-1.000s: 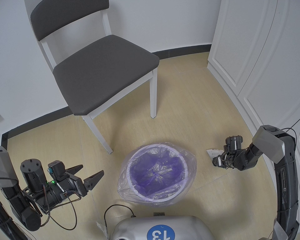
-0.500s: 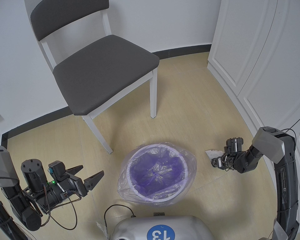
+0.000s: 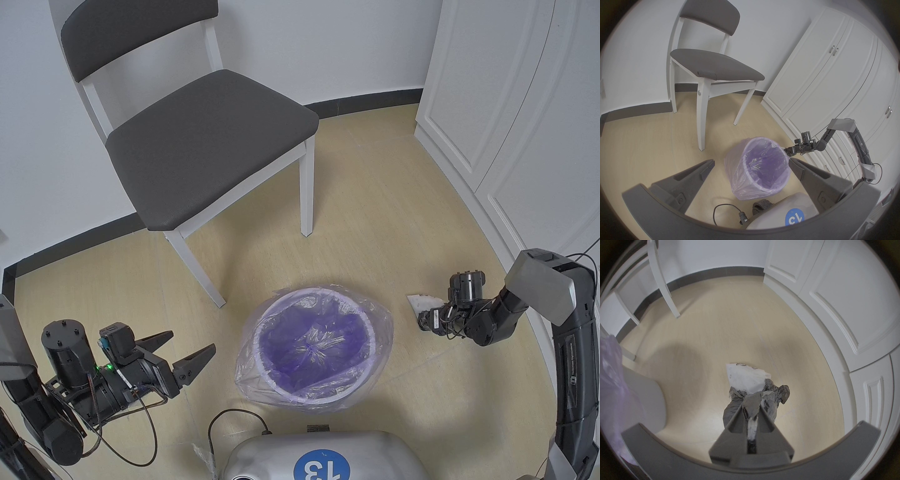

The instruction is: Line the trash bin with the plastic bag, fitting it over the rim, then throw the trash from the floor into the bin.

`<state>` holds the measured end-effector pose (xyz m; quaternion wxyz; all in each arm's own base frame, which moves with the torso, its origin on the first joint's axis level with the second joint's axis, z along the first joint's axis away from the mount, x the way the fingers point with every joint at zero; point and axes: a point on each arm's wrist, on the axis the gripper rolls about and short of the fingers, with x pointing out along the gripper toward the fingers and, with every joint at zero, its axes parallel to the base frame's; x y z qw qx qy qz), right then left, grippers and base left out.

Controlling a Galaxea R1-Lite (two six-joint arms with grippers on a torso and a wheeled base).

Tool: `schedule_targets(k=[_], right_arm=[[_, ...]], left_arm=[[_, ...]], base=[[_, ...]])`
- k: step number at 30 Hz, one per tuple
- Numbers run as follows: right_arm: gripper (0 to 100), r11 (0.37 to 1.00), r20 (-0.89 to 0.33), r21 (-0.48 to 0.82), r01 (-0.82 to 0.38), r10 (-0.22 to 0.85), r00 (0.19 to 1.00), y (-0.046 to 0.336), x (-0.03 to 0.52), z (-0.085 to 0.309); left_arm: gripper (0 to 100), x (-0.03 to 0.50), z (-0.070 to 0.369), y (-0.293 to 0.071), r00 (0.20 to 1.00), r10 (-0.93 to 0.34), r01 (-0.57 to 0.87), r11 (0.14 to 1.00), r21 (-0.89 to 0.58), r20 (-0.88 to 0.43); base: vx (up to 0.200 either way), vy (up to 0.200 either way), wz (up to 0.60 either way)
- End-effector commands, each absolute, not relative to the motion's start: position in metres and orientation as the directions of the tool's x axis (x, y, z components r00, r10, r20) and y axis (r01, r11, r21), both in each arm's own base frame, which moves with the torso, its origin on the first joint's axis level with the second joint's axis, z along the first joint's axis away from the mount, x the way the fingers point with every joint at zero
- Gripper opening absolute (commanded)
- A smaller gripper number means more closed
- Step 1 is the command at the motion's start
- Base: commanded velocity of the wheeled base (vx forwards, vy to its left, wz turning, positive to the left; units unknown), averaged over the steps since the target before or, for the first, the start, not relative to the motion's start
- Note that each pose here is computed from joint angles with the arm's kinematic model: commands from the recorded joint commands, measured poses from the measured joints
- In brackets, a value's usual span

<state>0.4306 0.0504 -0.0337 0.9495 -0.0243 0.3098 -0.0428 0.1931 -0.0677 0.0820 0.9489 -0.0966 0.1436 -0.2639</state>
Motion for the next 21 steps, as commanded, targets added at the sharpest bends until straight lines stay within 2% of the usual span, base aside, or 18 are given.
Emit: schedule_targets(k=[1,3,4,6,9,11,14,18,21], right_arm=[[0,0.995,-0.342,0.04,-0.088,0.096,0.935,0.116,0.376,0.108],[0,0.993,-0.3,0.055,-0.101,0.113,0.947,0.122,0.367,0.121],[0,0.986,-0.222,0.109,-0.122,0.144,0.964,0.124,0.351,0.142],[0,0.975,-0.157,0.164,-0.152,0.178,0.971,0.126,0.333,0.152],[0,0.964,-0.099,0.176,-0.199,0.219,0.971,0.133,0.319,0.16],[0,0.949,-0.024,0.162,-0.271,0.278,0.96,0.148,0.302,0.174],[0,0.933,-0.054,0.153,-0.325,0.336,0.94,0.163,0.287,0.167],[0,0.884,-0.158,0.124,-0.451,0.466,0.871,0.197,0.249,0.142],[0,0.854,-0.207,0.099,-0.511,0.52,0.829,0.21,0.226,0.134]], left_arm=[[100,0.179,0.091,-0.085,0.8,-0.573,0.532,0.815,-0.231,-0.178],[100,0.177,0.092,-0.086,0.808,-0.563,0.523,0.821,-0.227,-0.176],[100,0.176,0.095,-0.085,0.82,-0.55,0.513,0.829,-0.222,-0.16],[100,0.175,0.099,-0.084,0.826,-0.546,0.512,0.83,-0.219,-0.14],[100,0.174,0.101,-0.082,0.829,-0.545,0.512,0.831,-0.218,-0.127],[100,0.175,0.104,-0.082,0.832,-0.543,0.514,0.832,-0.209,-0.112],[100,0.174,0.105,-0.083,0.831,-0.545,0.517,0.83,-0.209,-0.109],[100,0.172,0.105,-0.083,0.831,-0.545,0.517,0.83,-0.209,-0.11],[100,0.172,0.11,-0.082,0.835,-0.544,0.521,0.83,-0.199,-0.082]], base=[[0.0,0.0,0.0],[0.0,0.0,0.0],[0.0,0.0,0.0],[0.0,0.0,0.0],[0.0,0.0,0.0],[0.0,0.0,0.0],[0.0,0.0,0.0],[0.0,0.0,0.0],[0.0,0.0,0.0]])
